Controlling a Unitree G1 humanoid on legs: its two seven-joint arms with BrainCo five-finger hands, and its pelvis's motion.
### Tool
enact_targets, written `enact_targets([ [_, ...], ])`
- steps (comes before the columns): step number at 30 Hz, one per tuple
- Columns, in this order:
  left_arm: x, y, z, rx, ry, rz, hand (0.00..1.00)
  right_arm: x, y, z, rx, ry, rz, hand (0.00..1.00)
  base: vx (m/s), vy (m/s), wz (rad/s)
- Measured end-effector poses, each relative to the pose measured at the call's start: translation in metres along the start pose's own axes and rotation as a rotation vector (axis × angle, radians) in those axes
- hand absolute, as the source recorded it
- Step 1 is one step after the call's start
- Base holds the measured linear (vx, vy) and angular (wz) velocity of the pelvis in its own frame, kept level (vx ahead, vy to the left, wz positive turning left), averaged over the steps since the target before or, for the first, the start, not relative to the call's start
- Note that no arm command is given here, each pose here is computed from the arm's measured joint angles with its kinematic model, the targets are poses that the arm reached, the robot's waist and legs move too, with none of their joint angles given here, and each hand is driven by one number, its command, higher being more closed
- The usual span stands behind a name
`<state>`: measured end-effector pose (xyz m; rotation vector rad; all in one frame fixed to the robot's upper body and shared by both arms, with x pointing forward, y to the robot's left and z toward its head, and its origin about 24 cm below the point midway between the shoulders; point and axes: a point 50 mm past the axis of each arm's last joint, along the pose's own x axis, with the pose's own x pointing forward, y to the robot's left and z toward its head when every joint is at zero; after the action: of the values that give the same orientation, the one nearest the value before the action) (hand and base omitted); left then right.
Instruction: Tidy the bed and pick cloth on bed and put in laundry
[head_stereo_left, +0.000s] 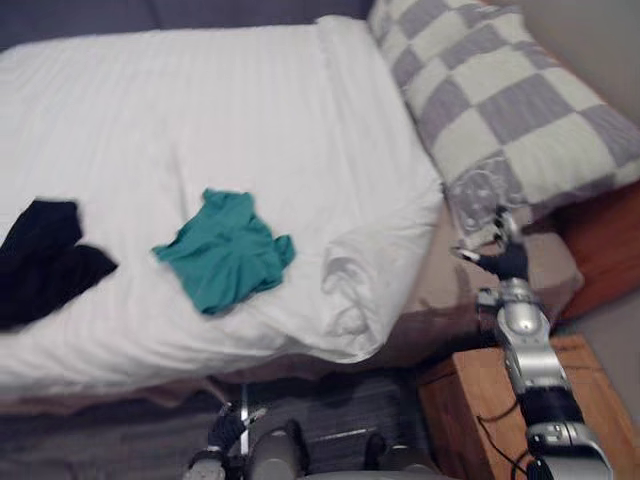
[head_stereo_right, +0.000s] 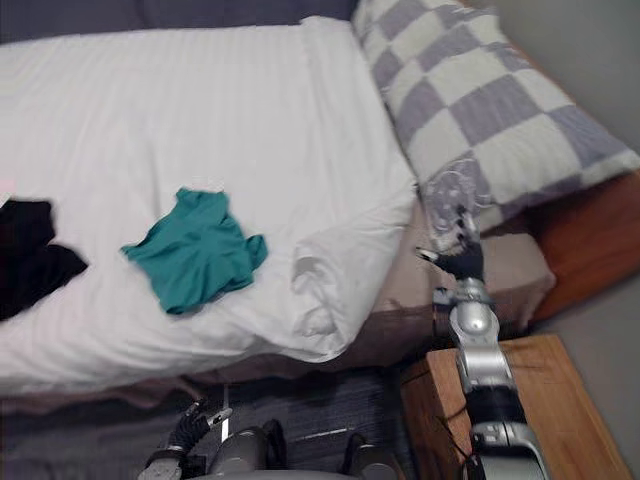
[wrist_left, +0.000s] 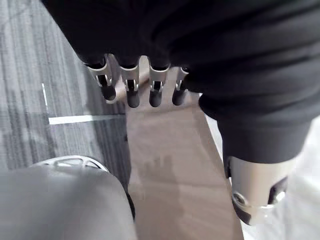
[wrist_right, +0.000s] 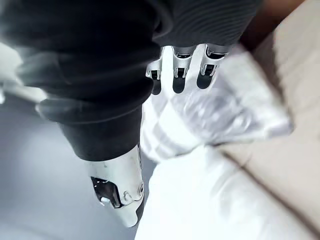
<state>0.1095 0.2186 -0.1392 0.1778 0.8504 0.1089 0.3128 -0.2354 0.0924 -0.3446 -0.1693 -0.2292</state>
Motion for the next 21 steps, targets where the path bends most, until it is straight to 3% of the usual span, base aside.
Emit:
enact_targets([
  [6, 0.019, -0.005, 0.045, 0.057, -0.114, -0.054, 0.00, 0.073, -0.014, 0.078, -0.057, -0.125, -0.027, 0.00, -0.11, 0.109, 0.62],
  [11, 0.030, -0.018, 0.098, 0.110, -0.269, -0.099, 0.00, 0.097, -0.022, 0.098, -0.132, -0.096, -0.015, 0.00, -0.01, 0.034, 0.19],
  [12, 0.031, -0.020, 0.106, 0.119, -0.290, -0.104, 0.00, 0.100, -0.021, 0.096, -0.148, -0.077, -0.001, 1.00, 0.00, 0.000, 0.00],
  [21, 0.034, -0.028, 0.123, 0.134, -0.334, -0.124, 0.00, 0.097, -0.026, 0.076, -0.226, -0.014, 0.047, 1.00, 0.01, -0.091, 0.10],
])
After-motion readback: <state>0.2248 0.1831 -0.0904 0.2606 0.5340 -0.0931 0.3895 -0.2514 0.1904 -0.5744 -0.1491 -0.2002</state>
